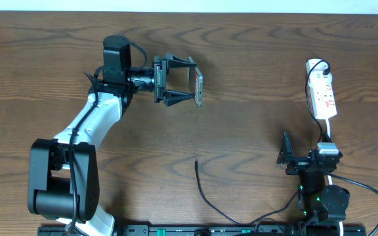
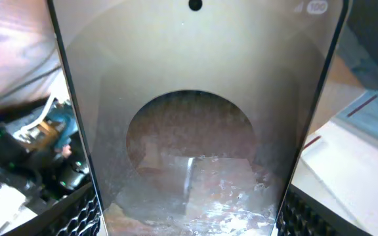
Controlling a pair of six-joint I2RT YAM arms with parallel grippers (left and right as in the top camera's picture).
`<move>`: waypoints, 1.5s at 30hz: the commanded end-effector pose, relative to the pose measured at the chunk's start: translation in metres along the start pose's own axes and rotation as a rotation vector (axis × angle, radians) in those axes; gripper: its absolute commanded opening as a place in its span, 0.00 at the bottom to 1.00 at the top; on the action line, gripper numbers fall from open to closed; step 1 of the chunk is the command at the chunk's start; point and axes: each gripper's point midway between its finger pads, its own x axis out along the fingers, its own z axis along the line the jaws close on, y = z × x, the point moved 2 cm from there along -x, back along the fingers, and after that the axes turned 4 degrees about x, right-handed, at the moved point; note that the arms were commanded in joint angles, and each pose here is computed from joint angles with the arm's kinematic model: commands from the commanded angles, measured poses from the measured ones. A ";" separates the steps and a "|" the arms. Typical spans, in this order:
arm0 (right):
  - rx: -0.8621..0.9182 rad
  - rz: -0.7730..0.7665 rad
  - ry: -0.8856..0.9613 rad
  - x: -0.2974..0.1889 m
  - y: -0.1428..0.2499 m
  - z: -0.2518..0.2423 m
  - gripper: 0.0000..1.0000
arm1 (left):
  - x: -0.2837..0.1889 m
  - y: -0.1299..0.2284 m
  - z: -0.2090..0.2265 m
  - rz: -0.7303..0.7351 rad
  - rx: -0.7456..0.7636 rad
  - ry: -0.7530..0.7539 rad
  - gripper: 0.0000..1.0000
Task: Plug charger to phone and switch on socket
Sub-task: 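Lift the silver phone with the left gripper and raise it forward, then hold the raised phone screen-facing right with the left gripper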
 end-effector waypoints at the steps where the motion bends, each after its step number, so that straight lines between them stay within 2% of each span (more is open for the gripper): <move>1: 0.005 0.006 0.002 0.000 0.002 0.000 0.99 | -0.002 0.012 -0.007 0.063 -0.085 -0.013 0.07; 10: 0.005 0.005 0.002 0.000 0.002 0.000 0.99 | -0.008 0.011 -0.009 0.061 -0.231 -0.009 0.07; 45: 0.005 0.005 0.002 0.000 0.002 0.000 0.99 | -0.019 0.006 -0.012 0.040 -0.232 0.013 0.07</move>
